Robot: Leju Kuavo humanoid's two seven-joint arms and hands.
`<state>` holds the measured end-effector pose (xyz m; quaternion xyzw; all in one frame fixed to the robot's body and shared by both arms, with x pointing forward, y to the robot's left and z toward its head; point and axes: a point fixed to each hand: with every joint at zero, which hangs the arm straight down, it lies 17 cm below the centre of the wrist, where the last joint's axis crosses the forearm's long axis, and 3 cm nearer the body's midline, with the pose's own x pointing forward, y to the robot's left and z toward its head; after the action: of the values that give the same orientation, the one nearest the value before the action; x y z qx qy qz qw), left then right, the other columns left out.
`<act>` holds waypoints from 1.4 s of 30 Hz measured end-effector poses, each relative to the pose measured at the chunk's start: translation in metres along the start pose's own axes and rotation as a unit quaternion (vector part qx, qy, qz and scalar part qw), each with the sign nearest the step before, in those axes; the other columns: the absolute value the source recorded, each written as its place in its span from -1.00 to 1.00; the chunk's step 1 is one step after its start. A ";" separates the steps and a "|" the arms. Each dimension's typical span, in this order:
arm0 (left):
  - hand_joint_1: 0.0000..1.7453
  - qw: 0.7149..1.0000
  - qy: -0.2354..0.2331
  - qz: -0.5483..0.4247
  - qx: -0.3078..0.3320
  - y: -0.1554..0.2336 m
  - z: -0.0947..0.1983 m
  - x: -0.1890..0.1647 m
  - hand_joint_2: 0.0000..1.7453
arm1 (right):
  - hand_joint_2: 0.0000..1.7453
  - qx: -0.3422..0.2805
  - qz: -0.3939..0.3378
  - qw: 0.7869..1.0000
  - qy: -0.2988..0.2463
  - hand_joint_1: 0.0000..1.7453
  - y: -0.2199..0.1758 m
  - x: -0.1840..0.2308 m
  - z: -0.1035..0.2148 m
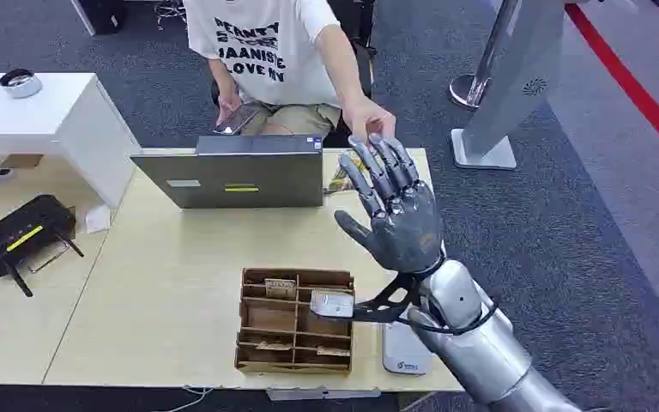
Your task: Pass the card to the sensor for recognition and then transmit it.
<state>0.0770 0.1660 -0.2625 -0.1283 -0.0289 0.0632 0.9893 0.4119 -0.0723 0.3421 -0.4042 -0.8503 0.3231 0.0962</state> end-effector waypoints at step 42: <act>-1.00 0.999 0.008 -0.032 0.007 -0.006 -0.001 -0.002 -1.00 | 1.00 0.038 -0.080 0.983 0.163 1.00 0.034 -0.082 0.057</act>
<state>0.0755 0.1594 -0.2624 -0.1212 -0.0248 0.0307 0.9918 0.4630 -0.1450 0.2848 -0.3779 -0.8400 0.2763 0.2744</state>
